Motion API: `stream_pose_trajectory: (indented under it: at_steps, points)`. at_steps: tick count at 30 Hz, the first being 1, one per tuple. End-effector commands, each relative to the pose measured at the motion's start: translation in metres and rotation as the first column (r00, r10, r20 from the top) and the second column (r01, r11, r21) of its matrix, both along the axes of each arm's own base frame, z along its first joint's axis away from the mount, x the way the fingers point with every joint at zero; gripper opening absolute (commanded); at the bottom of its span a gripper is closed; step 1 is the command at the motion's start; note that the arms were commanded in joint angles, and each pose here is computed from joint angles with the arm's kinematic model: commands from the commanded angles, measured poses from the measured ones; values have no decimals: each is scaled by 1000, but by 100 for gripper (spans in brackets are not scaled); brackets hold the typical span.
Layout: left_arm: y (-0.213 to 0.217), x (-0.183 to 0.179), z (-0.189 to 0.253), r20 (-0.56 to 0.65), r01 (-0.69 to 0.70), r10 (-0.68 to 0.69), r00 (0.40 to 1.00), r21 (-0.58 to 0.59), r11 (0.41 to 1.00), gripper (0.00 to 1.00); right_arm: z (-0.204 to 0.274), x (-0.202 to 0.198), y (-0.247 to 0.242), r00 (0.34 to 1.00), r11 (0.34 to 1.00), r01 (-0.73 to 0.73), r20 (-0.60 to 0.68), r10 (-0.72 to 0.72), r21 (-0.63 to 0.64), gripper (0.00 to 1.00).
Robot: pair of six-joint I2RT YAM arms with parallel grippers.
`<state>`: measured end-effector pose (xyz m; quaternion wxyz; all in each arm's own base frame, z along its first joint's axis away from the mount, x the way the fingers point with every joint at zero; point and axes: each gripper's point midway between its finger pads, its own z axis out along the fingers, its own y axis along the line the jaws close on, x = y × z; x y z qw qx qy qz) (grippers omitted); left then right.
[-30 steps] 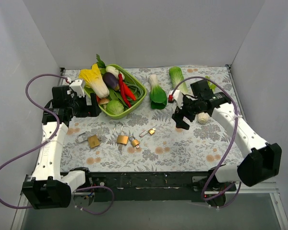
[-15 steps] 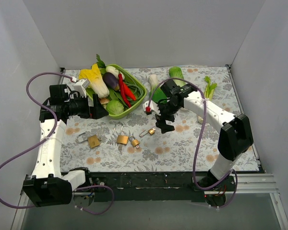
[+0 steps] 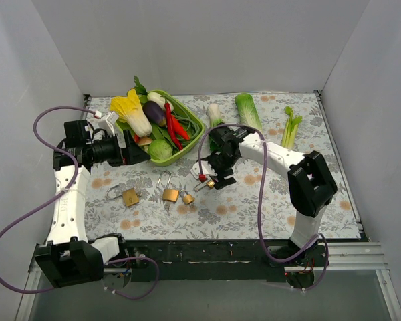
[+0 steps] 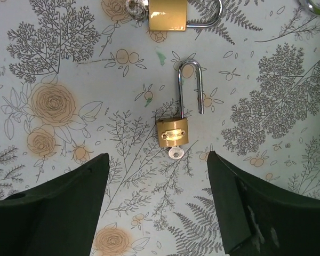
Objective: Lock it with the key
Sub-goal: Pick up the lock from the center of the board.
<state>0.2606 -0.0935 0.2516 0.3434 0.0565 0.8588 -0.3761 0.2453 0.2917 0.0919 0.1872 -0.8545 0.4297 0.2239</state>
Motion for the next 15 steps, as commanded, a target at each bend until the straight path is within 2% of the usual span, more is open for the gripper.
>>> stream_pose_trajectory:
  at_steps: [1, 9, 15]
  points:
    - [0, -2, -5, -9, -15, 15, 1000, -17, 1000, 98, -14, 11, 7, 993, 996, -91, 75, 92, -8, 80]
    - [-2, -5, -6, -11, -9, 8, 1000, -26, 1000, 98, -34, 16, 14, 994, 993, -104, 37, 106, -49, 68]
    - [-1, -5, -10, -24, -9, 9, 1000, -24, 1000, 98, -47, 15, 17, 995, 993, -101, 10, 102, -60, 66]
